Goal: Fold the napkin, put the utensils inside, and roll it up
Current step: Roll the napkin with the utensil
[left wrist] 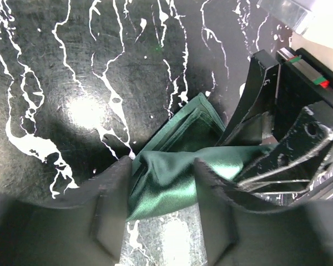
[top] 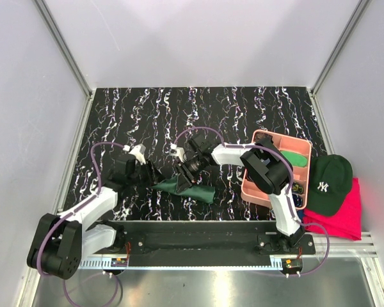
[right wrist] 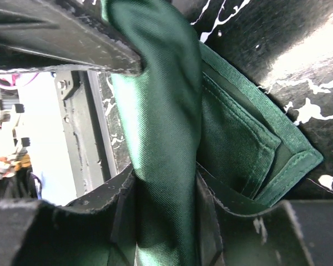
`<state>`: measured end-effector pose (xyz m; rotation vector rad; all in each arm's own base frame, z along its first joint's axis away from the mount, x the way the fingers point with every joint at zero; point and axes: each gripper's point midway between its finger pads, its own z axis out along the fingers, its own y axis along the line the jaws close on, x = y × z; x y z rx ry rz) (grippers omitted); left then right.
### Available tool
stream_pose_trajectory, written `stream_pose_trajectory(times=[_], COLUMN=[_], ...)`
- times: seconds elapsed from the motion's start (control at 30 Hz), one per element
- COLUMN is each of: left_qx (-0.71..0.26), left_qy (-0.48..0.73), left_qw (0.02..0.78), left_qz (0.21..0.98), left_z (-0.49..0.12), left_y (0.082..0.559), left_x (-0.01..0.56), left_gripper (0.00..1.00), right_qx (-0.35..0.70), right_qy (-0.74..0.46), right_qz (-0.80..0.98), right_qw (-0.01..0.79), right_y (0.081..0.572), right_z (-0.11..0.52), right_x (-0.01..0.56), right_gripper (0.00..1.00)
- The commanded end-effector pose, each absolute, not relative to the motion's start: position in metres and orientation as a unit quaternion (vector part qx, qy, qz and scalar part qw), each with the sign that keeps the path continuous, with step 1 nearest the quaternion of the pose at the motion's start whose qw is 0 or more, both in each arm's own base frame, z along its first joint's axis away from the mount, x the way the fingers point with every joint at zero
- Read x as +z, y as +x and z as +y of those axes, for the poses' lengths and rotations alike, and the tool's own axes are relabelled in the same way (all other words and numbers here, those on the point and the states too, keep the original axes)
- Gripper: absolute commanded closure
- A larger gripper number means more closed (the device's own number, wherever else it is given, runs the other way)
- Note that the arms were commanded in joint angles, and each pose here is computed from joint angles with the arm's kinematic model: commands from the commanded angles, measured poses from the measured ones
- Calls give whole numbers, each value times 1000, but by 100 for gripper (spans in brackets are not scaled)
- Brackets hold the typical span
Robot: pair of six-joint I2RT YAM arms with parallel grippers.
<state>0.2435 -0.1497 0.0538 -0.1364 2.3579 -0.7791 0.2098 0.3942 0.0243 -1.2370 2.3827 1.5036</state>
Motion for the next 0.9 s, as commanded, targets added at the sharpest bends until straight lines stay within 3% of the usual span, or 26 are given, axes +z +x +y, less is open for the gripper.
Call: stream_pose_trajectory(times=[0.0, 0.3, 0.67, 0.87], left_qx=[-309, -295, -285, -288], left_qy=[-32, -41, -39, -40], left_qw=[347, 325, 292, 278], left_qz=[885, 898, 912, 916], left_z=[-155, -153, -156, -159], left_y=[255, 257, 262, 264], left_x=[61, 46, 36, 32], left_gripper=[57, 67, 68, 69], right_qx=[469, 444, 374, 315], right_qy=[-376, -380, -394, -471], right_qz=[799, 809, 817, 771], right_qw=[7, 69, 191, 291], right_y=[212, 232, 259, 247], right_z=[388, 391, 376, 383], right_x=[9, 39, 74, 86], right_gripper=[55, 30, 19, 6])
